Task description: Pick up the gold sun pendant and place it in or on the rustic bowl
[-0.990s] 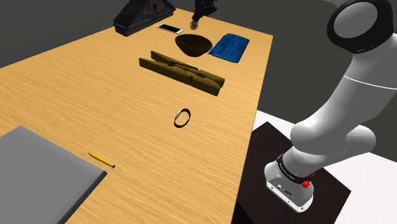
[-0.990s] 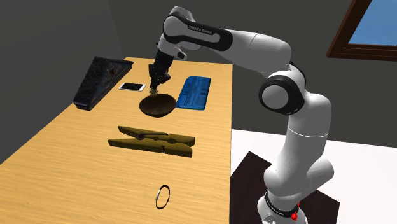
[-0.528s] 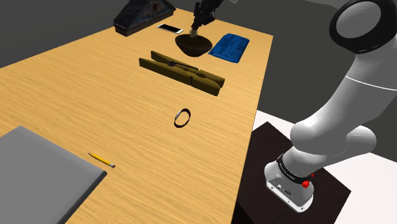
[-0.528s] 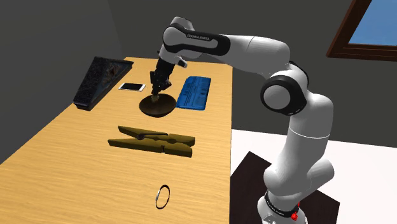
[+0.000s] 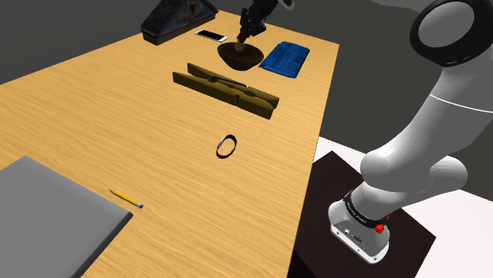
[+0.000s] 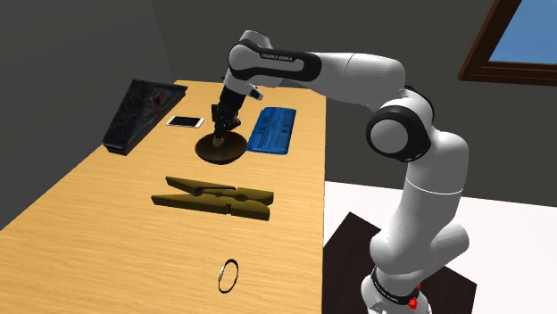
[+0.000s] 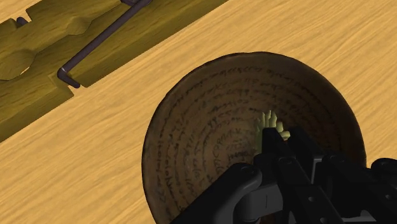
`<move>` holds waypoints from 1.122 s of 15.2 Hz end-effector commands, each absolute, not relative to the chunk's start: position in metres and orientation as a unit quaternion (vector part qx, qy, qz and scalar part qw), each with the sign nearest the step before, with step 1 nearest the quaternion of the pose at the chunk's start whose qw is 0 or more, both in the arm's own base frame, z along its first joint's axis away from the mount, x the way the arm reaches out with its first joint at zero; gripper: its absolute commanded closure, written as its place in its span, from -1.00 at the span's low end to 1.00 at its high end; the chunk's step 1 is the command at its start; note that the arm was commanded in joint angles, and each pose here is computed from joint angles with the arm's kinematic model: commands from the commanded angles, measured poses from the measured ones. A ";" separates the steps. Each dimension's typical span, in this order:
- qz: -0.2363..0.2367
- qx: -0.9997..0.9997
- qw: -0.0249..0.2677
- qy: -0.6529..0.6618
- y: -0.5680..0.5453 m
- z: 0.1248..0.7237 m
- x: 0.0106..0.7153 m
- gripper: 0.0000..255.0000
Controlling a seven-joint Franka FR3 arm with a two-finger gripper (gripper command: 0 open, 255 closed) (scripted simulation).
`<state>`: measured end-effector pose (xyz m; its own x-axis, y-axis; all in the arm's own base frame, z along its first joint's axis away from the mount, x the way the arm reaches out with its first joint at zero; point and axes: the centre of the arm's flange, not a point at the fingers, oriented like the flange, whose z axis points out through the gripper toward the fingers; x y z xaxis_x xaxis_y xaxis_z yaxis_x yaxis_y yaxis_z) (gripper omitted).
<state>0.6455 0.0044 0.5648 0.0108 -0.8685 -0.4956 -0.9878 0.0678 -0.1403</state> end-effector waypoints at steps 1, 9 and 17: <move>0.127 -0.671 0.235 0.692 0.004 0.565 0.646 1.00; 0.127 -0.671 0.235 0.692 -0.009 0.587 0.641 -1.00; 0.127 -0.671 0.235 0.692 -0.020 0.608 0.638 -1.00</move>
<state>0.6377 -0.0200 0.6074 0.0108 -0.8685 -0.4956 -0.9878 0.0678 -0.1405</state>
